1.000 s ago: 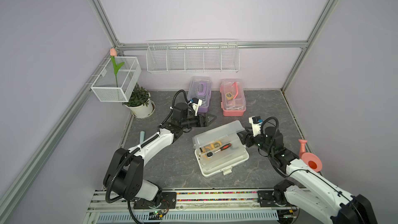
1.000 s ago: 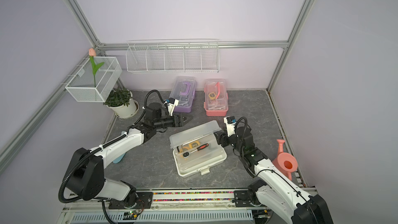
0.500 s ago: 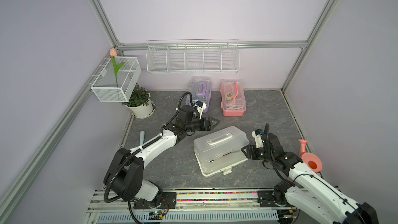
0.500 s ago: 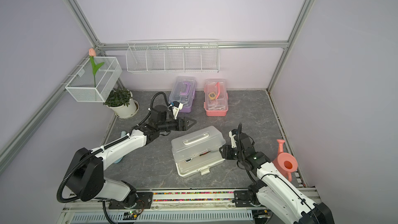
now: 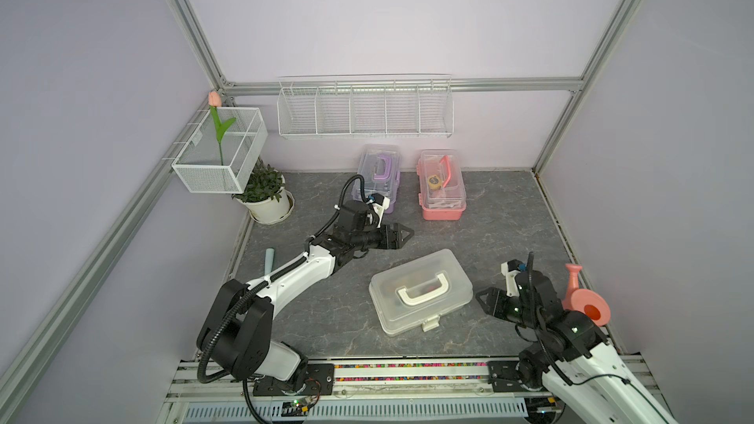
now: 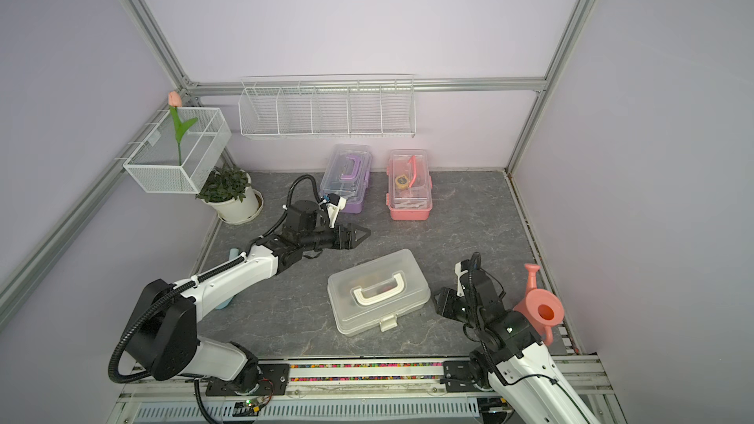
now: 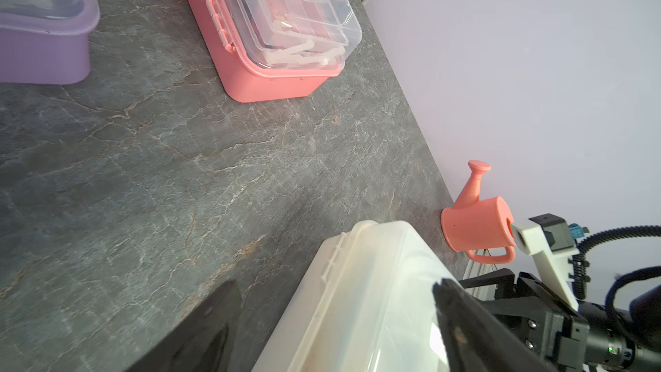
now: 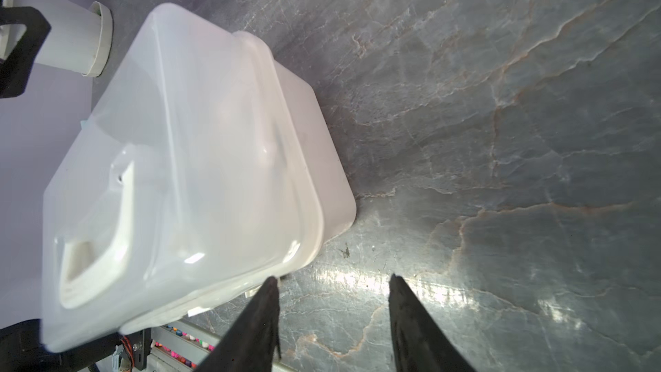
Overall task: Close toolboxes
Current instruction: Close the toolbox lid, then adjust the toolbox at the center of the board.
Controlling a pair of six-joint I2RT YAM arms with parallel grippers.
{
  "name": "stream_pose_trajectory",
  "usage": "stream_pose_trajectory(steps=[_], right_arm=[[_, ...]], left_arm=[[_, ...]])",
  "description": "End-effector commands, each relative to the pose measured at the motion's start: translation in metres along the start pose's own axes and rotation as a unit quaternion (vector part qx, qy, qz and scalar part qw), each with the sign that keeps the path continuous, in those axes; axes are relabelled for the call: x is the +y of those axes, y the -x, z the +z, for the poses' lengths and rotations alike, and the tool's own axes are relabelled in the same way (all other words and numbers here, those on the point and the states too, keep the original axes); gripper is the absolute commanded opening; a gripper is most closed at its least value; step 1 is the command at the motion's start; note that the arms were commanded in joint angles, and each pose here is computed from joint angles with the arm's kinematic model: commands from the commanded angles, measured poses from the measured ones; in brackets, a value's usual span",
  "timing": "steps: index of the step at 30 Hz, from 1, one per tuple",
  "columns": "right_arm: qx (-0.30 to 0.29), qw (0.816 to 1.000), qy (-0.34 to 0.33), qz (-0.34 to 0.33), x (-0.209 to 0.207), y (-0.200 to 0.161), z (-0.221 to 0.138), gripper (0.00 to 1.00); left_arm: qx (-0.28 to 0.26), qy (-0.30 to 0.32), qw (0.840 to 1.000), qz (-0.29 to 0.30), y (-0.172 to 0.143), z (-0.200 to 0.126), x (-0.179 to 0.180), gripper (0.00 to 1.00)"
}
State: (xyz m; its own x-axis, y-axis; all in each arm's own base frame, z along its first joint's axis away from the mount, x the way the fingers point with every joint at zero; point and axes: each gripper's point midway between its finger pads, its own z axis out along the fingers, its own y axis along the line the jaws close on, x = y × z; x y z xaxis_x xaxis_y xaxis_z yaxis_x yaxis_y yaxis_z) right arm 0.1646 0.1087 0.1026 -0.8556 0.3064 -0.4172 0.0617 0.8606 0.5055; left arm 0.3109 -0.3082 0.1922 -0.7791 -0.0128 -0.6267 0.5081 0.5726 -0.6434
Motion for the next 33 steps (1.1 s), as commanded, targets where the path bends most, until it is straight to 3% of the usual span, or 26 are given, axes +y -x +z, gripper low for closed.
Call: stream_pose_trajectory(steps=[1,15,21,33], right_arm=[[0.032,0.999,0.007,0.033,-0.002,-0.012,0.018,0.47],[0.044,0.995,0.087,0.039,0.038,-0.006,0.069,0.48],[0.024,0.994,0.105,-0.014,0.074,0.031,0.092,0.50],[0.049,0.980,0.178,-0.070,0.152,0.090,0.162,0.51]], left_arm=[[-0.002,0.002,1.000,0.011,0.004,0.002,0.000,0.87],[0.048,0.018,0.999,-0.020,-0.028,0.008,0.022,0.91],[0.061,0.020,0.996,-0.065,-0.043,0.001,0.041,0.91],[0.073,0.064,0.992,-0.076,-0.059,-0.027,0.057,0.93]])
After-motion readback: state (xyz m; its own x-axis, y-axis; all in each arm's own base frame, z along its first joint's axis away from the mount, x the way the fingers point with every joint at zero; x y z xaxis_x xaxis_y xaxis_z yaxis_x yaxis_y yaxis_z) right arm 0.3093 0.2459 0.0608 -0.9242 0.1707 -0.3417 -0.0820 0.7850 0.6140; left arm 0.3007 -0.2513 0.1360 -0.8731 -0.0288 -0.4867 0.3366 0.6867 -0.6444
